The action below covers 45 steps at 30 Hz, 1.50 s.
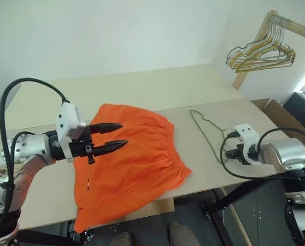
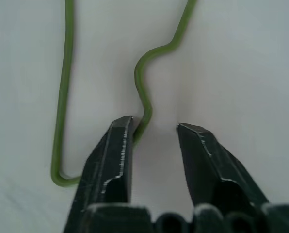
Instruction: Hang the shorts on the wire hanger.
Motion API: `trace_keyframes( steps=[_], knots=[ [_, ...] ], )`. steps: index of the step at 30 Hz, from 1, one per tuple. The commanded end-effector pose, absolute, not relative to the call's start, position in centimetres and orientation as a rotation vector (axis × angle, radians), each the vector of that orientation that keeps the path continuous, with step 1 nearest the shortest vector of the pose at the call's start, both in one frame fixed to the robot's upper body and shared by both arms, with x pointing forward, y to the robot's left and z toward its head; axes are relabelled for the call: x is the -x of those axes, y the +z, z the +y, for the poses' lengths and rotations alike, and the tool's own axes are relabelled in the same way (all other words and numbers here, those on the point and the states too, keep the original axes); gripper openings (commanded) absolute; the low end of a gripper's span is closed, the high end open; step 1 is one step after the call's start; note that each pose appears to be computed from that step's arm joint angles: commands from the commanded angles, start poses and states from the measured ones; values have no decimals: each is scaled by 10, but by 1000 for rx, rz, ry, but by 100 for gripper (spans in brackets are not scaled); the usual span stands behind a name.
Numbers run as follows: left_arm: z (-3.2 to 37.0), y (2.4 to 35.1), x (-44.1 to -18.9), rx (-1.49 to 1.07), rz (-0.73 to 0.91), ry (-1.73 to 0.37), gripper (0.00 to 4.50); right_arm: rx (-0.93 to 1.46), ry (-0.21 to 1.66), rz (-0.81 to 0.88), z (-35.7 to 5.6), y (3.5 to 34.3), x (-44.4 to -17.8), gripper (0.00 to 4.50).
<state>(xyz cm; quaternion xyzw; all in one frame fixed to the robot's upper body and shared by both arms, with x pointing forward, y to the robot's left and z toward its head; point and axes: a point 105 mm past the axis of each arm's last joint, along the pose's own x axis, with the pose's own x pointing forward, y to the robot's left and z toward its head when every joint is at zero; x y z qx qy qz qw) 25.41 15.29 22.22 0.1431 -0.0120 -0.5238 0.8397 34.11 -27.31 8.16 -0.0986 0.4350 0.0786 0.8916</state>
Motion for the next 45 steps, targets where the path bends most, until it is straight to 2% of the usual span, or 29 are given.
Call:
trace_keyframes(
  steps=[1, 2, 3, 11, 16, 20, 25, 33, 40, 45],
  knots=[
    [158, 232, -254, -342, -70, -1093, 249, 194, 179, 921, -259, 78, -345, 53],
    [158, 232, -254, -348, -69, -1084, 249, 174, 174, 921, -253, 78, -347, 15],
    [159, 232, -253, -348, -69, -1078, 249, 143, 164, 921, -248, 78, -349, 3],
    [155, 239, -249, -342, -94, -1048, 249, 26, 32, 825, -242, 102, -361, 3],
    [155, 239, -257, -346, -91, -1058, 249, -13, -98, 598, -256, 151, -377, 3],
    [160, 240, -261, -362, -89, -1031, 249, 8, -60, 387, -244, 195, -385, 3],
    [166, 249, -273, -368, -107, -985, 249, 244, 105, 90, -210, 243, -381, 3],
    [174, 263, -290, -359, -105, -991, 249, 780, 381, -260, -169, 260, -360, 3],
    [182, 272, -307, -326, -102, -1032, 448, 1042, 520, -417, -154, 258, -349, 0],
    [182, 275, -319, -317, -75, -1060, 448, 1113, 539, -487, -150, 256, -346, 0]
  ],
)
